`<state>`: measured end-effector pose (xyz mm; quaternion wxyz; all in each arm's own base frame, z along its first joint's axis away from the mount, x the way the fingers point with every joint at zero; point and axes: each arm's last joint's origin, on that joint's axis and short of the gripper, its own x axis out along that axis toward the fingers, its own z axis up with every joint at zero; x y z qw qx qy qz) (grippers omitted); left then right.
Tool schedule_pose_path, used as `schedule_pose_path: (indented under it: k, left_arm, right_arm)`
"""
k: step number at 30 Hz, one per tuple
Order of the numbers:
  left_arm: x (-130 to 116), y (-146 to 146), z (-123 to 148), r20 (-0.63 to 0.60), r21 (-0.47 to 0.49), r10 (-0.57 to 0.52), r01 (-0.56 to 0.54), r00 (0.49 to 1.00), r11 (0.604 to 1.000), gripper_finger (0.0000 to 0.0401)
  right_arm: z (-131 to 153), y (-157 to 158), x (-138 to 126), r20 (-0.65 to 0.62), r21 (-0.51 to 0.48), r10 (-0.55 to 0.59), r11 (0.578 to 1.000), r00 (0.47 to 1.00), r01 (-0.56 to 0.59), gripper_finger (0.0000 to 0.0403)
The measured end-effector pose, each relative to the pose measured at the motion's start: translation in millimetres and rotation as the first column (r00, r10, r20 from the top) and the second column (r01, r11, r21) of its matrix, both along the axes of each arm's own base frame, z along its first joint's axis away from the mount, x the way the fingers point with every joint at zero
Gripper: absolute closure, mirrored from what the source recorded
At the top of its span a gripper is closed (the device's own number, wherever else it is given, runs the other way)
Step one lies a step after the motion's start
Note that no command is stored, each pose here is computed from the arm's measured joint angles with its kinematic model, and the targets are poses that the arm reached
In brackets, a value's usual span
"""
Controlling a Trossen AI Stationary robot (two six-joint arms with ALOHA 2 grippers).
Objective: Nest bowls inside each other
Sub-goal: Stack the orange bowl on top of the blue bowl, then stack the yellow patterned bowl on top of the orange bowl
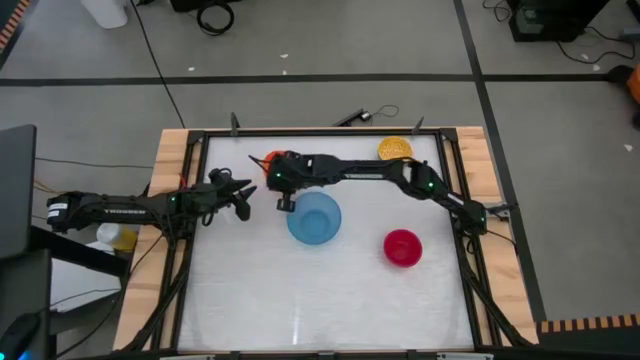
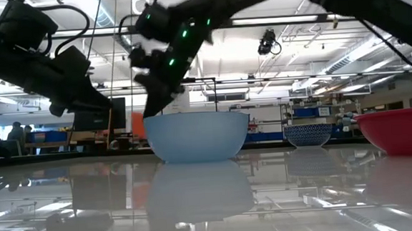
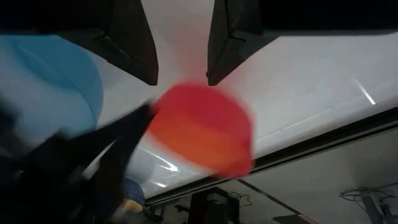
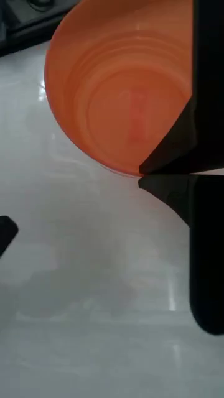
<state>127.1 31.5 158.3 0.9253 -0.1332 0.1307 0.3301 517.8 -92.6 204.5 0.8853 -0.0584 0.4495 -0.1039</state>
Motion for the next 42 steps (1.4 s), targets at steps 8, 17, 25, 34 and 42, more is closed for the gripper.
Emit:
schedule_pose_path:
  k: [8,17,25,34,42]
  left_arm:
    - [-2,0,-4,-0.032,-0.022,0.006,-0.007,0.999,1.0,0.026]
    - [-2,-1,-5,-0.04,-0.029,0.003,-0.004,0.999,1.0,0.026]
    - [-2,-1,-5,-0.041,-0.029,0.002,-0.003,0.999,1.0,0.026]
    - [-2,-1,-4,-0.017,-0.054,0.015,-0.016,1.0,0.998,0.026]
    - [-1,-2,-4,-0.007,-0.063,0.014,-0.015,1.0,0.998,0.026]
  right_arm:
    - [59,21,-46,-0.154,0.14,0.158,0.981,0.975,-0.137,0.0402]
    - [80,96,-80,-0.189,0.186,0.313,0.942,0.931,-0.279,0.0402]
    - [30,120,-95,-0.133,0.191,0.284,0.947,0.95,-0.256,0.0402]
    - [-5,114,-106,-0.206,0.068,0.12,0.992,0.971,-0.108,0.0365]
    - [23,115,-112,-0.113,0.099,0.108,0.99,0.988,-0.097,0.03]
